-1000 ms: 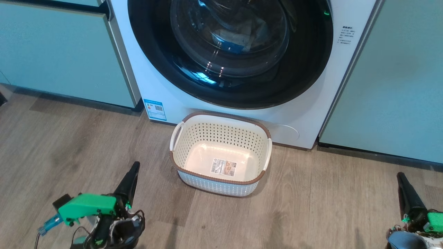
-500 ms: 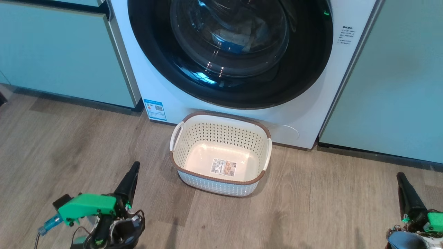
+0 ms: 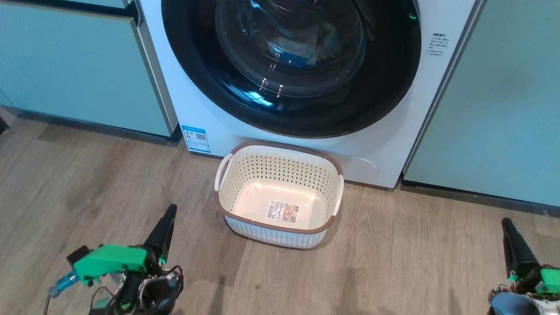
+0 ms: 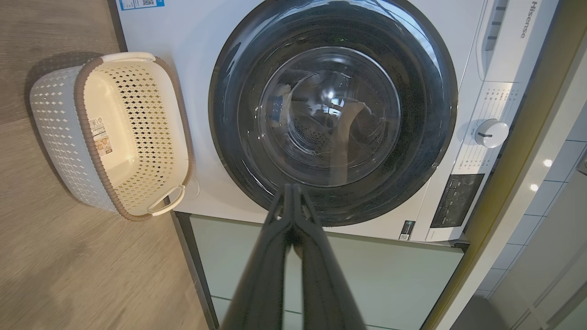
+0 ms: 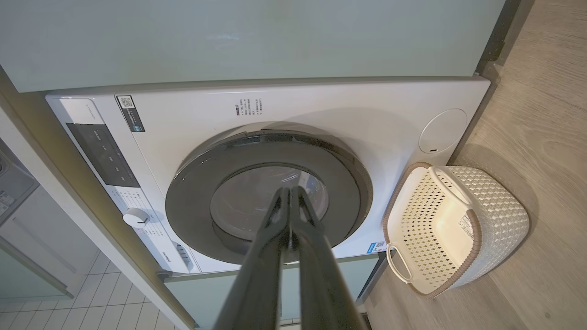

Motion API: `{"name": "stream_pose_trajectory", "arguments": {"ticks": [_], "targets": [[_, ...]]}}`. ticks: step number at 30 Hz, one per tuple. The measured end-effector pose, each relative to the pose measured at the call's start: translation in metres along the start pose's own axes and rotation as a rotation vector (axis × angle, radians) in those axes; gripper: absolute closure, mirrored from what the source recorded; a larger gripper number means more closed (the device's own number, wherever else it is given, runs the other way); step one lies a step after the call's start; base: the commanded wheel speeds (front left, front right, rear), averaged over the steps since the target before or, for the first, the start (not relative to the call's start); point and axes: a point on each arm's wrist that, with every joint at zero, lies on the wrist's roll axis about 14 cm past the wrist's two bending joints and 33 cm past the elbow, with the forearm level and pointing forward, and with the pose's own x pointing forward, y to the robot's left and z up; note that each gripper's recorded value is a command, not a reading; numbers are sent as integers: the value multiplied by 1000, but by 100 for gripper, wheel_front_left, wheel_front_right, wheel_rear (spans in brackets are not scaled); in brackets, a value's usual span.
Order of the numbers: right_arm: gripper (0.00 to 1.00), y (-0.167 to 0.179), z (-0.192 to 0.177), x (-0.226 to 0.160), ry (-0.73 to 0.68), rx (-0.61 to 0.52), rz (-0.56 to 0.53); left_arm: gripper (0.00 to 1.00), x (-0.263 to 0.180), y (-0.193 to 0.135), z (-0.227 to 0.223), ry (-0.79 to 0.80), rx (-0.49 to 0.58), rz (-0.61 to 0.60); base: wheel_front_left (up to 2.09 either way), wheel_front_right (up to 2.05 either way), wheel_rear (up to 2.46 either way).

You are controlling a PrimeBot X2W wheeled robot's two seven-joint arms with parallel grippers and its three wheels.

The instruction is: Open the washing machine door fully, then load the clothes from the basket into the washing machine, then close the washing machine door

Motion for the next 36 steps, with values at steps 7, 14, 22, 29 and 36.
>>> {"name": "stream_pose_trajectory", "arguments": {"ticks": [7, 14, 22, 29, 36], "targets": [[100, 0, 0, 0, 0, 0, 0, 100, 0, 0, 0, 0, 0, 0, 0, 0, 0], [100, 0, 0, 0, 0, 0, 0, 100, 0, 0, 0, 0, 0, 0, 0, 0, 0], [100, 0, 0, 0, 0, 0, 0, 100, 0, 0, 0, 0, 0, 0, 0, 0, 0], [100, 0, 0, 0, 0, 0, 0, 100, 0, 0, 0, 0, 0, 0, 0, 0, 0], [100, 0, 0, 0, 0, 0, 0, 100, 0, 0, 0, 0, 0, 0, 0, 0, 0]]}}
